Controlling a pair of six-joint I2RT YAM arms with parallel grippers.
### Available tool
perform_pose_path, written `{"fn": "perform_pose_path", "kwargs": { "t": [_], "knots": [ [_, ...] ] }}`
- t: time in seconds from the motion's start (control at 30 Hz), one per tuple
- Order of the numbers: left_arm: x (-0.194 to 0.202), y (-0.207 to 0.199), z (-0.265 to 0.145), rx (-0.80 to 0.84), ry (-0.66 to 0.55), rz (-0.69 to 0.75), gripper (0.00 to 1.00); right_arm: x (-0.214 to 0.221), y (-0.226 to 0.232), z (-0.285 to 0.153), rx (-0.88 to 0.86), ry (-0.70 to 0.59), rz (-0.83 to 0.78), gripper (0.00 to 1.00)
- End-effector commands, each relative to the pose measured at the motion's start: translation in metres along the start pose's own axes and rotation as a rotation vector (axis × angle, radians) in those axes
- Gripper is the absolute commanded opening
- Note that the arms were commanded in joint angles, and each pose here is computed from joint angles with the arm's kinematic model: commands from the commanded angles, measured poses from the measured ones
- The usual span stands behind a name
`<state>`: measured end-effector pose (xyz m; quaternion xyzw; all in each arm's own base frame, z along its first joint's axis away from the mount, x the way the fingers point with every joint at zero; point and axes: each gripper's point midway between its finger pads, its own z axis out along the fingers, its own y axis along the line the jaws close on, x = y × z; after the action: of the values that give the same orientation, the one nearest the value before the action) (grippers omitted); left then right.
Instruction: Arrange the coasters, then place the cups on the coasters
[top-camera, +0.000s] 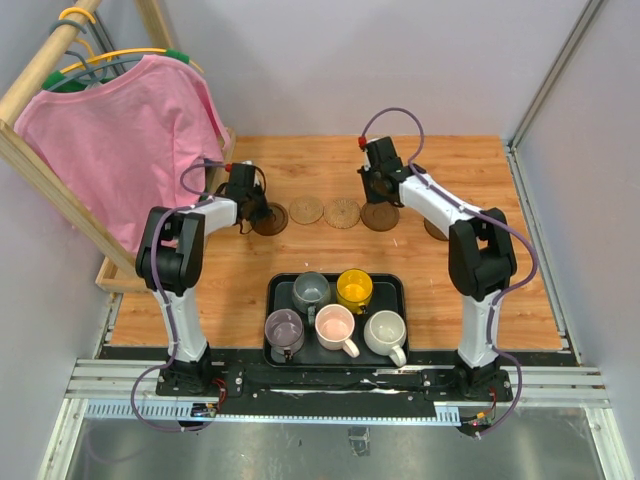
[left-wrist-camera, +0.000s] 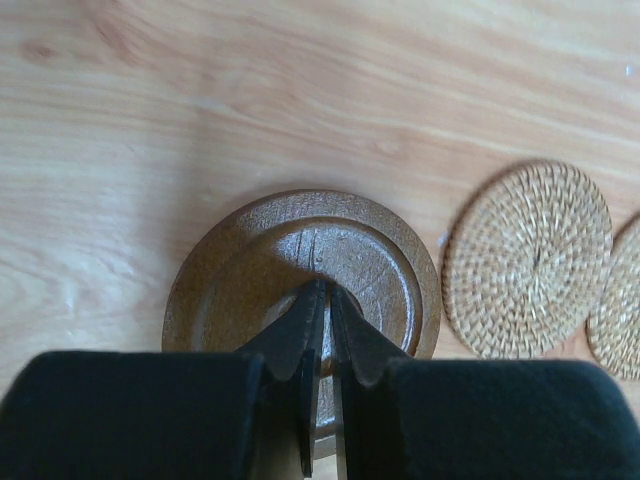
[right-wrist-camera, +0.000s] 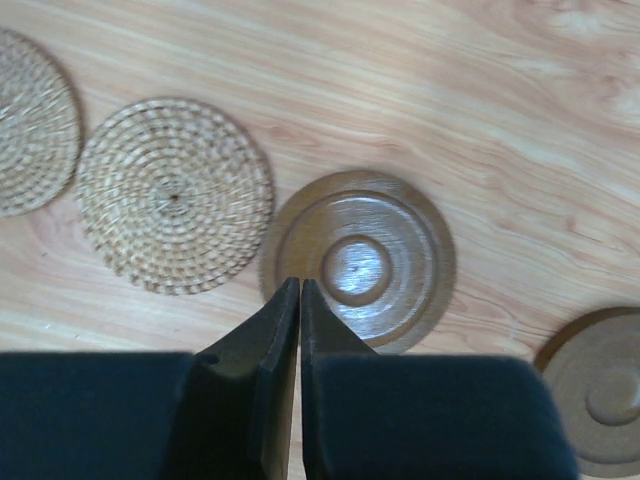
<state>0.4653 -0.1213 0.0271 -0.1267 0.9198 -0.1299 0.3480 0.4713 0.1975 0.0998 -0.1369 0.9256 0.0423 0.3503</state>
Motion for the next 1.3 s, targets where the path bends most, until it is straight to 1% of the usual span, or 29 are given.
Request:
{"fn": "perform_pose_path", "kwargs": {
  "t": [0.0,0.17,0.3,0.47,0.63,0.77,1.1,1.27],
  "knots": [
    [-0.012,0.021,0.014,-0.021,0.0,-0.062,0.12,0.005,0.045,-0.001,-0.078,-0.003,-0.111,0.06],
    [-0.024,0.022,0.021,-0.001,-0.011,-0.067,0.12,0.003,0.071,0.01,-0.1,-0.001,-0.161,0.06],
    [-0.03,0.012,0.021,0.05,-0.013,-0.061,0.12,0.001,0.088,0.017,-0.121,0.002,-0.187,0.06],
    [-0.034,-0.005,0.008,0.141,-0.025,-0.055,0.13,0.0,0.102,0.026,-0.132,-0.002,-0.214,0.09],
    [-0.037,-0.014,-0.014,0.189,-0.054,-0.048,0.15,0.003,0.1,0.037,-0.106,0.007,-0.214,0.1],
    [-0.034,-0.007,-0.018,0.157,-0.062,-0.044,0.15,0.008,0.1,0.042,-0.106,0.022,-0.214,0.1],
    [0.001,0.018,-0.013,0.067,0.013,-0.068,0.15,0.027,0.099,0.051,-0.102,0.065,-0.207,0.1],
    [0.002,0.022,-0.004,0.046,0.026,-0.065,0.15,0.028,0.101,0.052,-0.108,0.067,-0.198,0.1]
  ]
}}
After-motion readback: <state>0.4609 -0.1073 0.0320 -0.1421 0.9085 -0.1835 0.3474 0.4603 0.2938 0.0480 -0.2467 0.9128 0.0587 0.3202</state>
